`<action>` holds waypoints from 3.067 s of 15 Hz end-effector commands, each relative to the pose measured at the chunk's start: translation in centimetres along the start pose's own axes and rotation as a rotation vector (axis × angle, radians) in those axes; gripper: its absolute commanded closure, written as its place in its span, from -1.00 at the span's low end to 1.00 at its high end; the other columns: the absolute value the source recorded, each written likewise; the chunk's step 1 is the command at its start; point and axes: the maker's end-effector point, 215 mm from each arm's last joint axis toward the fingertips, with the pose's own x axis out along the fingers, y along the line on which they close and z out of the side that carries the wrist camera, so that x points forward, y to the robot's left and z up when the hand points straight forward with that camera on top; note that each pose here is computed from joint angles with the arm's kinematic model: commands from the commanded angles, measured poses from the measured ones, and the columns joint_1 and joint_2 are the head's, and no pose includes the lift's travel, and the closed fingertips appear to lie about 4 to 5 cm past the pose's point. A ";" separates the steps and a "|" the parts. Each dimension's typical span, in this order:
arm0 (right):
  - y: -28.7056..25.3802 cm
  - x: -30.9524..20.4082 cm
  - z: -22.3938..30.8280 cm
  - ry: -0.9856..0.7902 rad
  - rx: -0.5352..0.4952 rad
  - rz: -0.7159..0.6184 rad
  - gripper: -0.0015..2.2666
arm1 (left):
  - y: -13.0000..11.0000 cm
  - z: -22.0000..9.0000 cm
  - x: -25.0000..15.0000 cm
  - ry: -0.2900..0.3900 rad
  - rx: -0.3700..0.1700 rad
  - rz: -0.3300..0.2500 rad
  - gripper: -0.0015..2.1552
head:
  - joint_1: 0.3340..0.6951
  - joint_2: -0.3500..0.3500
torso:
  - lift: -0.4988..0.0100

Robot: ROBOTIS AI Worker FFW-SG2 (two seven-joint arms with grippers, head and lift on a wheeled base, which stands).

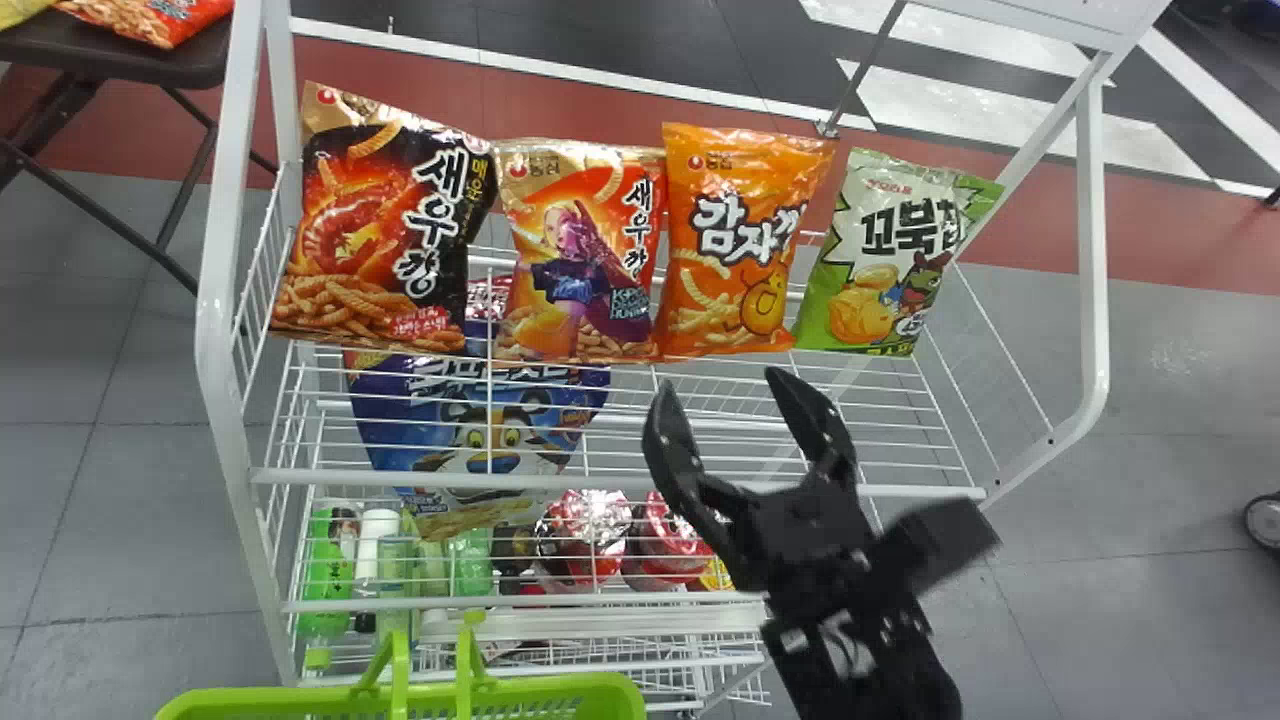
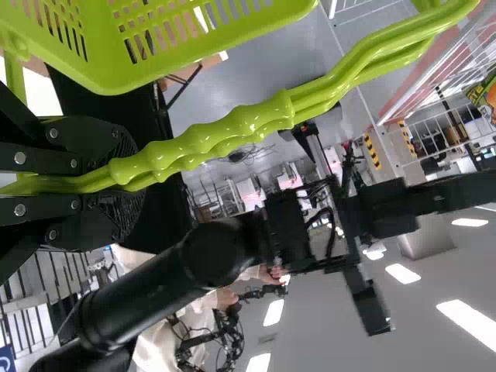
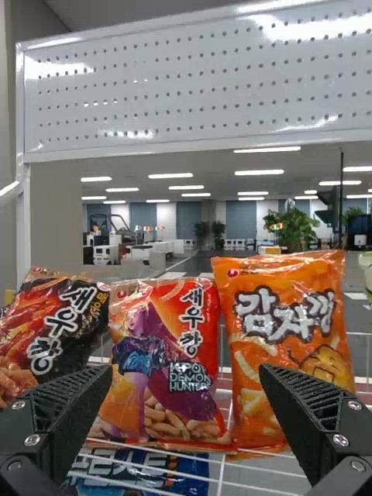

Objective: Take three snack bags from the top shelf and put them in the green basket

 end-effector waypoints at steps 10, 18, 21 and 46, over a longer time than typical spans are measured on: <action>-0.6 14.3 -3.9 0.114 0.021 0.033 -0.87 | 2.6 2.2 -1.8 -0.005 -0.011 0.008 0.79 | 1.00 -1.00 | 0.82; 0.6 14.1 -7.0 0.287 0.057 0.070 0.84 | 2.7 2.6 -2.8 -0.026 -0.018 -0.004 0.79 | 1.00 -0.83 | 0.82; 0.5 12.7 -5.1 0.248 0.039 0.079 0.85 | 3.1 2.6 -2.6 -0.029 -0.023 0.013 0.79 | 1.00 -0.85 | 0.82; 9.3 -19.0 -6.6 0.844 0.699 0.453 0.86 | 1.3 4.3 -2.5 -0.077 0.059 0.027 0.79 | 1.00 -1.00 | 0.82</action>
